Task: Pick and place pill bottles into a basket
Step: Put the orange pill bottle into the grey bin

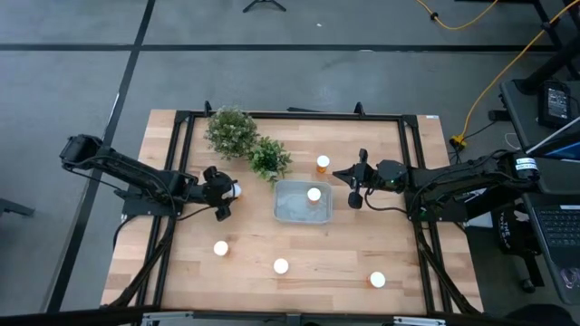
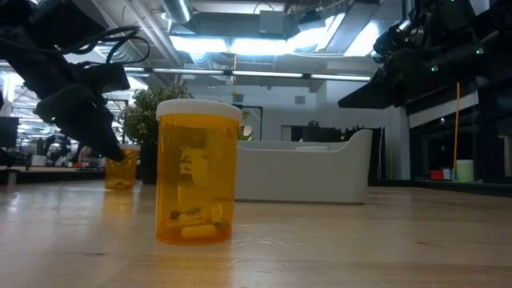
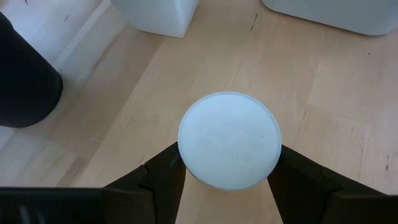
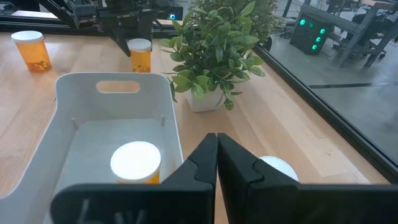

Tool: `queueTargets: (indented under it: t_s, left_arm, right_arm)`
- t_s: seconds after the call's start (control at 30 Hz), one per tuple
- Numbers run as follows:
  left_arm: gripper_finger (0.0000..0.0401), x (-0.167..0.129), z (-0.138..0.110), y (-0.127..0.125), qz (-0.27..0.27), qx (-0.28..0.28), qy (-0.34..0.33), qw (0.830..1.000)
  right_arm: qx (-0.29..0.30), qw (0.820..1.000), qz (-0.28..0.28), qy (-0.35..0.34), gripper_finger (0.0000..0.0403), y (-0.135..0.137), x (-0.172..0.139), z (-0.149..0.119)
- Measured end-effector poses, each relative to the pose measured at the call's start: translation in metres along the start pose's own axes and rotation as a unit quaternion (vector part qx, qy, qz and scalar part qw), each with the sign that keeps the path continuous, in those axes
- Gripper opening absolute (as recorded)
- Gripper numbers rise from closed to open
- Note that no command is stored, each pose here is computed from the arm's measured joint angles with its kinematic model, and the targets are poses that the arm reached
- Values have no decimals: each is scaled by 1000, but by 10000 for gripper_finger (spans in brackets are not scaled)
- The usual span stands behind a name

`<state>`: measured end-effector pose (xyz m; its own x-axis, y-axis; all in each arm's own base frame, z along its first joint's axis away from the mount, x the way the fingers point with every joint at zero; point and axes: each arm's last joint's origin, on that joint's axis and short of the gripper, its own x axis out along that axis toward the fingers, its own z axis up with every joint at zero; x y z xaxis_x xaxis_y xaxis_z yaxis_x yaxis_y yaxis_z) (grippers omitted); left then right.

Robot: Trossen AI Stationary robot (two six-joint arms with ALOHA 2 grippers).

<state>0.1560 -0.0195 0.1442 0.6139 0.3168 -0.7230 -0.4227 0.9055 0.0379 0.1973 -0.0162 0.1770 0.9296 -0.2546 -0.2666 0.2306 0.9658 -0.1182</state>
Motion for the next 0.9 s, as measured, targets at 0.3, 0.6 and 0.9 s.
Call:
queueTargets:
  t_s: [0.3, 0.6, 0.9]
  left_arm:
    - [200, -1, 6, -5, -53, -14, -19, 998]
    - [200, -12, 33, -13, -72, -6, -60, 996]
    - [200, -38, 77, -22, -97, 50, -129, 986]
  right_arm:
    - [1, 1000, 0, 0, 16, 0, 0, 0]
    - [2, 1000, 0, 0, 17, 0, 0, 0]
    - [2, 1000, 0, 0, 17, 0, 0, 0]
